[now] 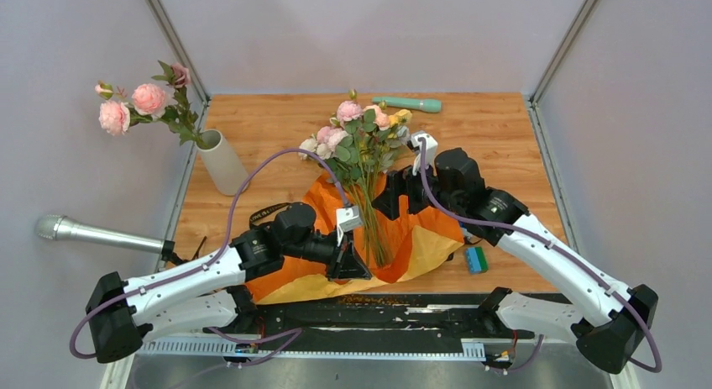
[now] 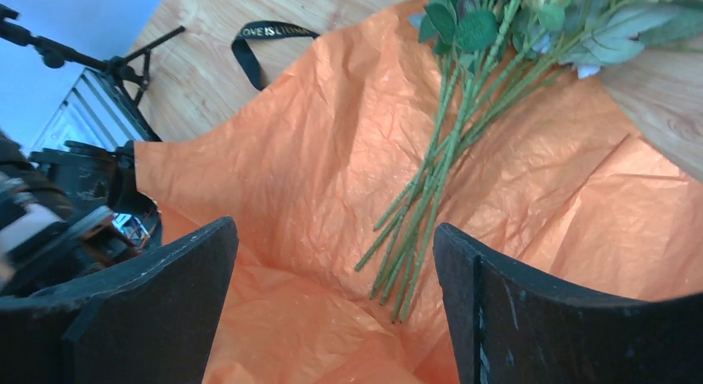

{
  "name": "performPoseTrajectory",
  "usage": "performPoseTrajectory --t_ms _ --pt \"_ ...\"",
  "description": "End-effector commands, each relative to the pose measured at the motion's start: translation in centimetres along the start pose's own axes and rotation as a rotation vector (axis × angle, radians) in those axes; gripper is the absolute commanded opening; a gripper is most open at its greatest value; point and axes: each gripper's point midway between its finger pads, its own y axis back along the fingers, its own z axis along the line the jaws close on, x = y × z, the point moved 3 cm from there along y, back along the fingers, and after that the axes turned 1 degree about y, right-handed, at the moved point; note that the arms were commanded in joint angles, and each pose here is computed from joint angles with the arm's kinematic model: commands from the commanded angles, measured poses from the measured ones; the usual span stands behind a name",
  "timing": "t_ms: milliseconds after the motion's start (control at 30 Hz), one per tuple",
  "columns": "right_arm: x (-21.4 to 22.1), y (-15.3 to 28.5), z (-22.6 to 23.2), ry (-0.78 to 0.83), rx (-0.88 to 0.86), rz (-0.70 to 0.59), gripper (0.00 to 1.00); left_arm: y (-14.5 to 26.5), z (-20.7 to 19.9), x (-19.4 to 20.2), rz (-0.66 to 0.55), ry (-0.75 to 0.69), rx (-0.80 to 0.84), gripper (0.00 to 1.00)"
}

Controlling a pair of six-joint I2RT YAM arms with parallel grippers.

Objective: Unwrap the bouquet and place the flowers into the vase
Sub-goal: Unfold the wrapping paper at the center of the board.

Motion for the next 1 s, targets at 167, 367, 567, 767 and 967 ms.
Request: performPoseTrajectory --t_ms 167,367,567,767,967 --pt "4.0 -1.0 -2.7 -0.042 0.108 0.067 0.88 0.7 -1.3 -0.8 -0.006 -0.081 -0.020 0.01" --pt "9.4 -1.8 -3.1 -0.121 0.078 0.216 0.85 0.7 -1.7 -0.2 0.050 -0.092 -0.040 0.09" --pt "13.4 0.3 -0.5 -0.192 -0.049 0.335 0.80 1.6 -2.5 -1.8 -0.001 -0.084 -0.077 0.45" --pt "16.8 3.5 -0.4 -0.227 0.003 0.451 0.77 3.5 -4.4 -4.6 -0.125 -0.085 -0.090 0.83" --pt "19.8 5.6 0.8 -0.303 0.008 0.547 0.72 5.5 -2.7 -5.8 -0.225 -0.029 -0.285 0.99"
